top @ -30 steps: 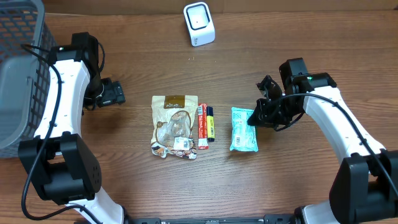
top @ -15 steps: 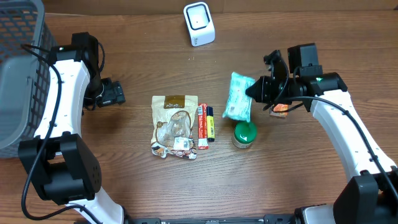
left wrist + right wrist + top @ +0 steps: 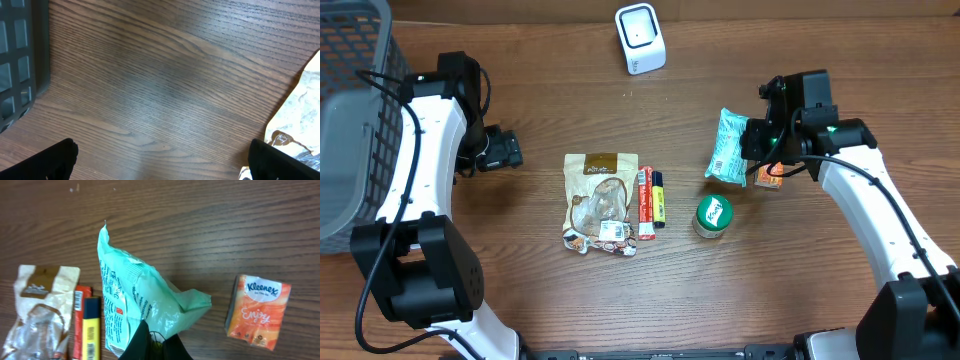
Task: Scan the item barcode
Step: 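Lift the teal packet and set it down behind the green jar, then move the right gripper over the green-lidded jar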
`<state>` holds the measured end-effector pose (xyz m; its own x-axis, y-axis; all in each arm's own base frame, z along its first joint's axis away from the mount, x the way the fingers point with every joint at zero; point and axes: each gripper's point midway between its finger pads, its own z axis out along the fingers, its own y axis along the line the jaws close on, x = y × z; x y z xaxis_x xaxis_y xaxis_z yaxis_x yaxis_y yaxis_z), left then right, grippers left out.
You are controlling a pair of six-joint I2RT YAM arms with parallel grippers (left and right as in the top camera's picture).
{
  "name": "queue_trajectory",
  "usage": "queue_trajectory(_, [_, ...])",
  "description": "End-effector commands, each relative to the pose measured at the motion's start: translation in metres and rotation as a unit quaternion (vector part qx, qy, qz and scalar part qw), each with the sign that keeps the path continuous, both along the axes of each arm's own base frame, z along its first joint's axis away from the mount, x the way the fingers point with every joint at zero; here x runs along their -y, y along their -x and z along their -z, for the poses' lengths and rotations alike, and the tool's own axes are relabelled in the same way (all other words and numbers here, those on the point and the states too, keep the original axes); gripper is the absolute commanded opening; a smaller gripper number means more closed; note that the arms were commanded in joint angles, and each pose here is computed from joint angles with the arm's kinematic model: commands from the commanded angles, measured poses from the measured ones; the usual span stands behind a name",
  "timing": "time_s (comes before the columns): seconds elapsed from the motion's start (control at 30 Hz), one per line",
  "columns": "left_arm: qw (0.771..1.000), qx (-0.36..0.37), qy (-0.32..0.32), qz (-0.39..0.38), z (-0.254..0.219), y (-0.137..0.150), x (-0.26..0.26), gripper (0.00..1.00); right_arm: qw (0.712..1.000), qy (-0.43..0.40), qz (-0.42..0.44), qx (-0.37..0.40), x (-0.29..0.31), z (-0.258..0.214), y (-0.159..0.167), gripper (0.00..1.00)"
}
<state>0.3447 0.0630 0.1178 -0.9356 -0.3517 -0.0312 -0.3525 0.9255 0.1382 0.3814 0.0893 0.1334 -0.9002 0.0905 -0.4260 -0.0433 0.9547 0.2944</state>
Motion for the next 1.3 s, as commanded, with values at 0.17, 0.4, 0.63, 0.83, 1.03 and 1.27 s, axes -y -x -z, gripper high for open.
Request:
queue_trajectory(0.17, [1.0, 0.001, 0.002, 0.013, -0.001, -0.003, 0.003, 1.0, 1.0, 0.012, -0.004, 0.004, 0.005, 0.023, 0.006, 0.04])
queue_trajectory(0.4, [1.0, 0.001, 0.002, 0.013, -0.001, -0.003, 0.003, 1.0, 1.0, 0.01, -0.004, 0.02, 0.004, 0.03, 0.002, 0.41])
queue_trajectory(0.63, [1.0, 0.001, 0.002, 0.013, -0.001, -0.003, 0.003, 1.0, 0.999, -0.001, -0.007, 0.044, 0.0, 0.012, -0.01, 0.42])
queue_trajectory(0.83, [1.0, 0.001, 0.002, 0.013, -0.001, -0.003, 0.003, 1.0, 1.0, -0.016, -0.016, -0.002, -0.007, -0.025, 0.007, 0.47])
queue_trajectory(1.03, [1.0, 0.001, 0.002, 0.013, -0.001, -0.003, 0.003, 1.0, 0.997, -0.009, -0.017, -0.068, -0.012, -0.026, 0.037, 0.47])
queue_trajectory(1.27, [1.0, 0.001, 0.002, 0.013, -0.001, -0.003, 0.003, 0.99, 0.994, 0.009, -0.001, -0.108, -0.011, -0.016, 0.054, 0.5])
